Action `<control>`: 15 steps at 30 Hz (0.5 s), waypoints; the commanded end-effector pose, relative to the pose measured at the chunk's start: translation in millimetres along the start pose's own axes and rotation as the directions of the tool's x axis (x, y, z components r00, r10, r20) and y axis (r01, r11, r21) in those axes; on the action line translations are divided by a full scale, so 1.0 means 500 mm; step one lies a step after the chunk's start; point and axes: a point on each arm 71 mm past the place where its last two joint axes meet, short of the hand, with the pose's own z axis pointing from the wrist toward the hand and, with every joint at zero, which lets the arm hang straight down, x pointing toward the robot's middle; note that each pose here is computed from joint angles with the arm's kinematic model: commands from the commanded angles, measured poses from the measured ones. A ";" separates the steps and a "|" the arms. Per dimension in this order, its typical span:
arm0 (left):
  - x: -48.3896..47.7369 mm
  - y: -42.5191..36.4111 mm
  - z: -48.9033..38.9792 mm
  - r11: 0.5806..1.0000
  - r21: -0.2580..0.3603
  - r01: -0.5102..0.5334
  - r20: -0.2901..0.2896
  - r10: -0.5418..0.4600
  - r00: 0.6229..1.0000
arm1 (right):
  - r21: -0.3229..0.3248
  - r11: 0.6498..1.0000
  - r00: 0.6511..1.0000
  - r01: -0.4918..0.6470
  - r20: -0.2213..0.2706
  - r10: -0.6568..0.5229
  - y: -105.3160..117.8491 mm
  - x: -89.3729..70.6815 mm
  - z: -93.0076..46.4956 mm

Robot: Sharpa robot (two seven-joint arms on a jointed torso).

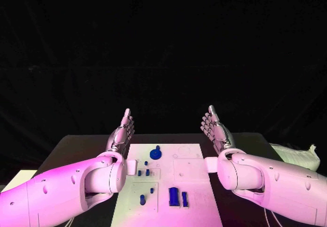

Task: Assemble the parts on the task board

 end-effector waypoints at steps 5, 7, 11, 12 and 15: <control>0.000 -0.007 -0.001 0.999 0.042 -0.025 0.011 0.024 1.000 | -0.016 1.000 1.000 0.001 0.017 -0.001 0.003 -0.002 0.000; 0.000 -0.007 -0.001 0.999 0.042 -0.025 0.011 0.024 1.000 | -0.016 1.000 1.000 0.001 0.017 -0.001 0.003 -0.002 0.000; 0.000 -0.007 -0.001 0.999 0.042 -0.025 0.011 0.024 1.000 | -0.016 1.000 1.000 0.001 0.017 -0.001 0.003 -0.002 0.000; 0.000 -0.007 -0.001 0.999 0.042 -0.025 0.011 0.024 1.000 | -0.016 1.000 1.000 0.001 0.017 -0.001 0.003 -0.002 0.000; 0.000 -0.007 -0.001 0.999 0.042 -0.025 0.011 0.024 1.000 | -0.016 1.000 1.000 0.001 0.017 -0.001 0.003 -0.002 0.000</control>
